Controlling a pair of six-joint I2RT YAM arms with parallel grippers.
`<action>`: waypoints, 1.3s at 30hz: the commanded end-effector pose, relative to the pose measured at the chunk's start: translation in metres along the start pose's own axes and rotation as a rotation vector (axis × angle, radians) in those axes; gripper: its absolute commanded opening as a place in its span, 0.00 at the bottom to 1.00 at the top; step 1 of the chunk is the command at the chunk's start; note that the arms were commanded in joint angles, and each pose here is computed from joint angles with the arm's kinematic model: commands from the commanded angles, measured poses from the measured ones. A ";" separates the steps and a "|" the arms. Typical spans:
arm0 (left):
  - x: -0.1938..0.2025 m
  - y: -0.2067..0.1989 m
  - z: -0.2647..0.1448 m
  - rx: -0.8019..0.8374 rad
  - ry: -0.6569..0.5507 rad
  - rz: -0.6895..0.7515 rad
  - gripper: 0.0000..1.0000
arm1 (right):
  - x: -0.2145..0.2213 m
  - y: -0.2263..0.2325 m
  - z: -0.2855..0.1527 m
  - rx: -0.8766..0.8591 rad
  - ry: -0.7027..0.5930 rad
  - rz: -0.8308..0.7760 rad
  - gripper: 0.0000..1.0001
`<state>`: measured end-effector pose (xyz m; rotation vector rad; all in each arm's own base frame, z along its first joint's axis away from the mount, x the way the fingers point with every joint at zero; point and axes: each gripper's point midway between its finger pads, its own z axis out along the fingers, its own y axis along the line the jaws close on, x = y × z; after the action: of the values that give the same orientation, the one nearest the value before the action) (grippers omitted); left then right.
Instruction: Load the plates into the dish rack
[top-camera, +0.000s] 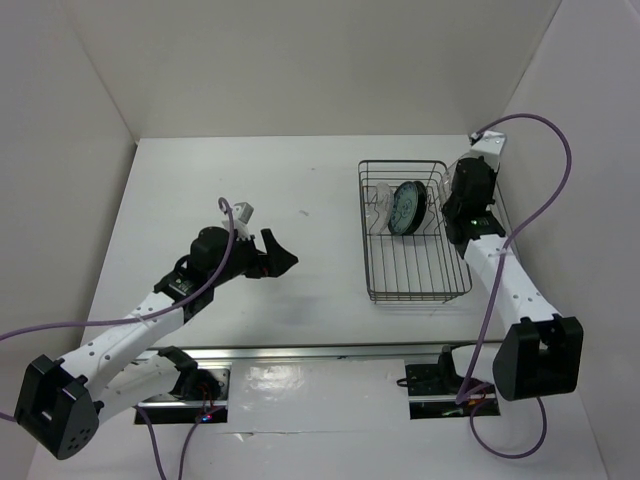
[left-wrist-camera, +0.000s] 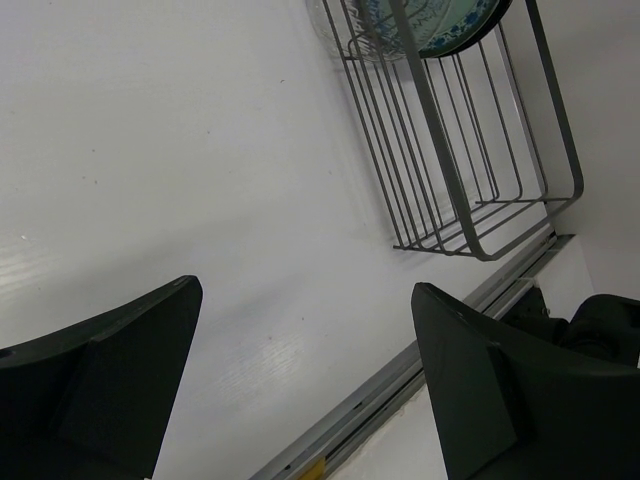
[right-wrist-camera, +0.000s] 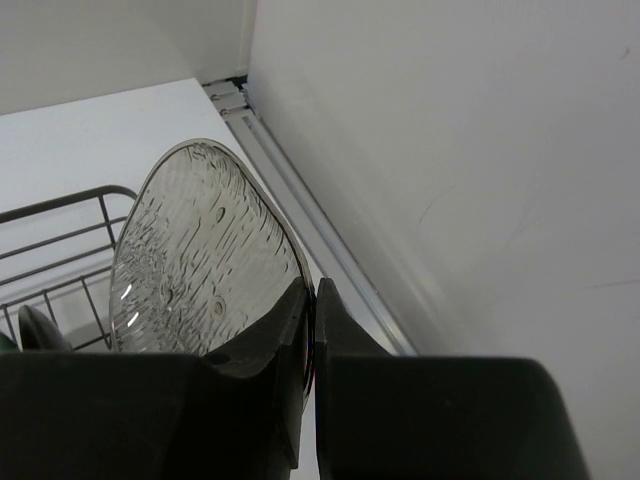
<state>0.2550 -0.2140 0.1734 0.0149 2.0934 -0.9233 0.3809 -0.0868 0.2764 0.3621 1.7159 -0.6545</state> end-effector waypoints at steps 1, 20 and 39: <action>-0.008 -0.014 -0.001 0.065 -0.032 0.009 1.00 | -0.033 -0.003 0.009 0.010 -0.116 0.026 0.00; -0.007 -0.023 -0.004 0.113 -0.032 0.007 1.00 | 0.014 0.043 0.031 -0.063 -0.050 -0.125 0.00; -0.005 -0.026 -0.007 0.138 -0.035 0.012 1.00 | 0.025 0.055 0.029 -0.021 -0.027 -0.224 0.00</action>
<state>0.2471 -0.2224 0.1733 0.0629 2.0757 -0.9987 0.4285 -0.0590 0.2209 0.1136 1.8025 -0.7439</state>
